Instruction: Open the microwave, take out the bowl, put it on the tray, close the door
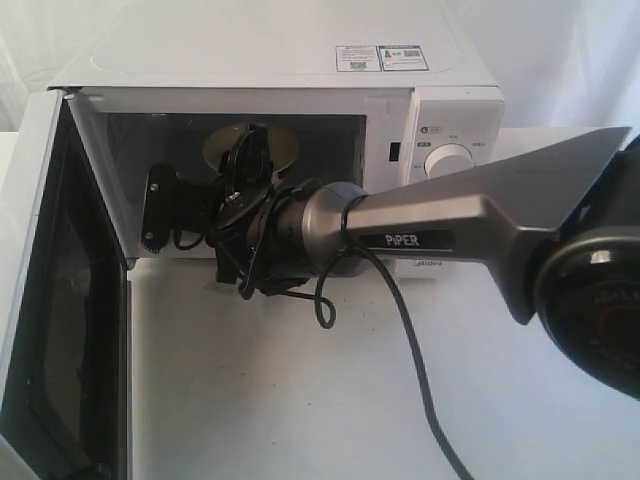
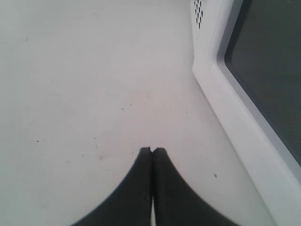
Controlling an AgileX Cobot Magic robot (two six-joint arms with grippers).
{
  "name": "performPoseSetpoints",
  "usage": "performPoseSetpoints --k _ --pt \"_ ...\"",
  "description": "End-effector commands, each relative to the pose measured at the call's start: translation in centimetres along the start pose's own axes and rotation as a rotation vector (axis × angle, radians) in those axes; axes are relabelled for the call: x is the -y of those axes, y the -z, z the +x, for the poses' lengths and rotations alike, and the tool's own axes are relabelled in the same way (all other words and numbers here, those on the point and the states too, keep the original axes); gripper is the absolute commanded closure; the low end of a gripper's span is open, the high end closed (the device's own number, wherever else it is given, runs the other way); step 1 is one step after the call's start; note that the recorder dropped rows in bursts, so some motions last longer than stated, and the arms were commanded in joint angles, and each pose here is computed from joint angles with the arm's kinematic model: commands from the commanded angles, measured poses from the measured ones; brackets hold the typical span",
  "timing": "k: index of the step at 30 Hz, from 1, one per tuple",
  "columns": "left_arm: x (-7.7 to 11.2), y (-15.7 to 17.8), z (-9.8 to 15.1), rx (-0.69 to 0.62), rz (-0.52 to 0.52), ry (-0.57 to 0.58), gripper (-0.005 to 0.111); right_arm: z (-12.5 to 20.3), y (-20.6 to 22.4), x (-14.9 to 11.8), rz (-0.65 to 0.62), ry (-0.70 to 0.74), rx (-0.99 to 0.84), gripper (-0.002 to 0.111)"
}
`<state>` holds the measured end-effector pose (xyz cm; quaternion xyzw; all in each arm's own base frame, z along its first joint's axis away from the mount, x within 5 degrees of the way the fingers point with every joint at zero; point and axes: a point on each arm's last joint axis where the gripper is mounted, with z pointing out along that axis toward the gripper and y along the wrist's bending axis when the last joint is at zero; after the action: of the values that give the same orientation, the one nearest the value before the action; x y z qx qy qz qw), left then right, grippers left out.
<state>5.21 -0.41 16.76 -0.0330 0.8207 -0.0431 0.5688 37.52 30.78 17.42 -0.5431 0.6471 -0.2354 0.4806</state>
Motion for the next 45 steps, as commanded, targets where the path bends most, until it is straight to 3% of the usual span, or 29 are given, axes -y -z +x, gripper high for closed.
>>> performPoseSetpoints --k 1,15,36,45 --pt "0.0 0.0 0.1 0.001 0.001 0.009 0.107 0.1 -0.2 0.3 0.016 -0.009 -0.007 0.051" --pt "0.0 0.0 0.1 0.001 0.001 0.009 0.107 0.7 -0.9 2.4 0.043 -0.055 -0.002 0.054" --pt "0.0 0.0 0.1 0.001 0.001 0.009 0.107 1.3 -3.7 1.1 0.031 -0.057 -0.019 0.054" --pt "0.0 0.0 0.1 0.001 0.001 0.009 0.107 1.8 -4.2 2.1 0.042 -0.076 -0.017 0.054"
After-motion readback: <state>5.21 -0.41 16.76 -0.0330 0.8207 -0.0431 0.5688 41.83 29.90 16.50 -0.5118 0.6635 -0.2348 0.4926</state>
